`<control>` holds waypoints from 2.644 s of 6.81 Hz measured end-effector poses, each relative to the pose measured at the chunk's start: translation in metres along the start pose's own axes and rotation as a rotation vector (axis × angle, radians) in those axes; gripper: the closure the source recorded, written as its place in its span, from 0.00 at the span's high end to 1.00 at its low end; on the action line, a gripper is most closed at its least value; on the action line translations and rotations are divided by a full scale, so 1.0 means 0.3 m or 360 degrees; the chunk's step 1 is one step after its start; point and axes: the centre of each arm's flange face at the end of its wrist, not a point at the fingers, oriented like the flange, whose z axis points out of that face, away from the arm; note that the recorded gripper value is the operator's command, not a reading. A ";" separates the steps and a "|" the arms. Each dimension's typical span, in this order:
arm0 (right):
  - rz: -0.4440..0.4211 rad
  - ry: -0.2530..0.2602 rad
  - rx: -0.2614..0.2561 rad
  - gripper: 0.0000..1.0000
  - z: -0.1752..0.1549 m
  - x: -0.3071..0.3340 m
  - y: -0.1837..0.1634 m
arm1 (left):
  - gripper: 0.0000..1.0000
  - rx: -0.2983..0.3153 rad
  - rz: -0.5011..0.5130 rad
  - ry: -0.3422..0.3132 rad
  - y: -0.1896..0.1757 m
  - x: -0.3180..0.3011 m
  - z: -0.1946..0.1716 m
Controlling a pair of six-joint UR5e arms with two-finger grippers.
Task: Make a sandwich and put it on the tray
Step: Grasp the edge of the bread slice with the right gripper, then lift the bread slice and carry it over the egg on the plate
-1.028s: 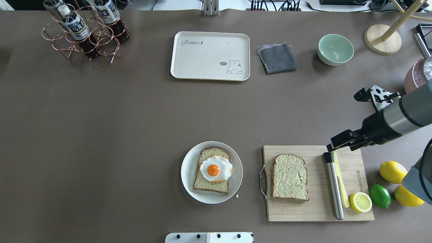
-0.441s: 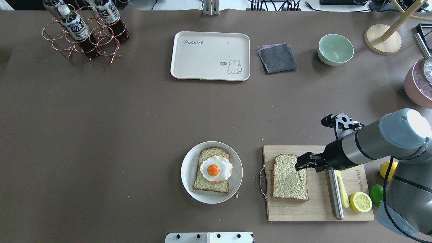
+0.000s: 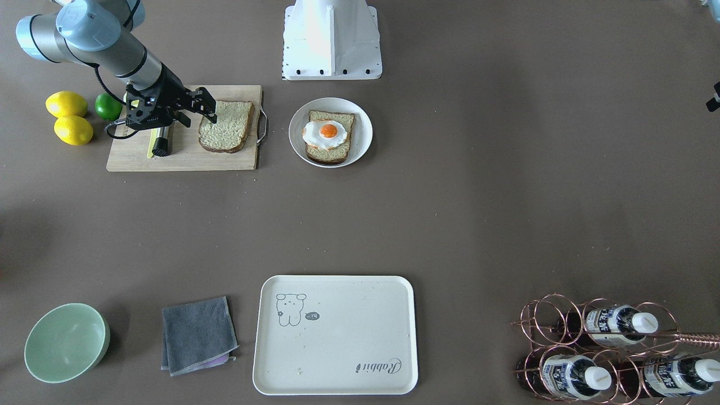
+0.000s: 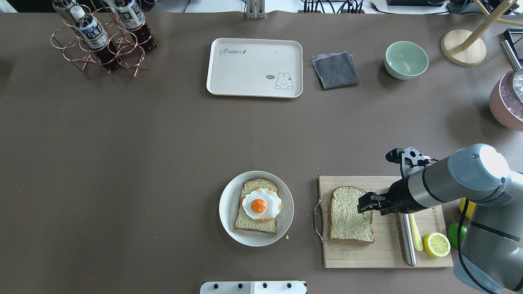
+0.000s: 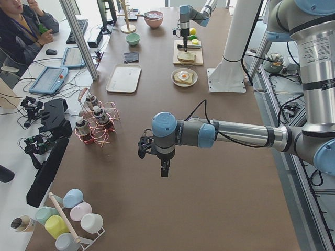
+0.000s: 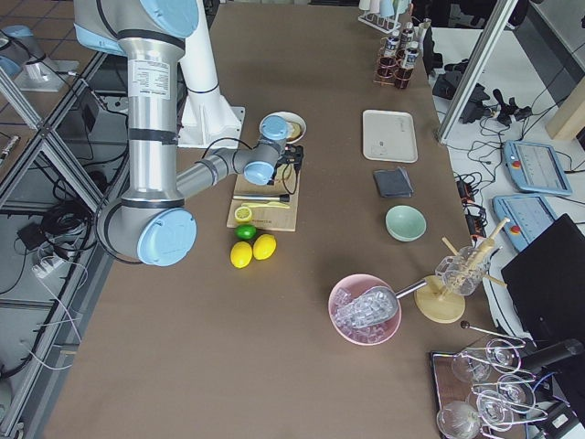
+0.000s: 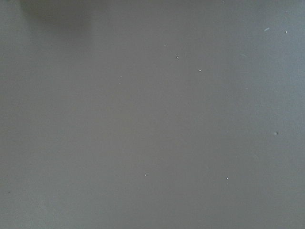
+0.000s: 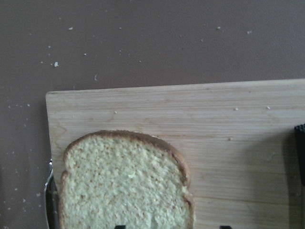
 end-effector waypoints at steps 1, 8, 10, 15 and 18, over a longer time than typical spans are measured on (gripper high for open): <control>0.0000 0.0007 0.0001 0.53 0.014 -0.001 0.001 | 0.98 0.0003 0.0003 0.0000 0.000 0.003 -0.003; -0.0002 0.0007 -0.0015 0.00 0.039 -0.015 -0.005 | 0.98 0.0036 -0.0064 0.0004 -0.006 0.040 -0.038; -0.0010 -0.0077 -0.0025 0.00 -0.038 -0.065 -0.029 | 0.98 0.0040 -0.0059 0.0003 -0.006 0.044 -0.042; 0.0030 -0.0371 -0.0078 0.00 -0.070 -0.481 -0.128 | 0.98 0.0044 -0.0059 0.0005 -0.004 0.046 -0.046; 0.0031 -0.0389 -0.0114 0.00 0.053 -0.645 -0.064 | 0.98 0.0046 -0.0059 0.0004 -0.004 0.047 -0.048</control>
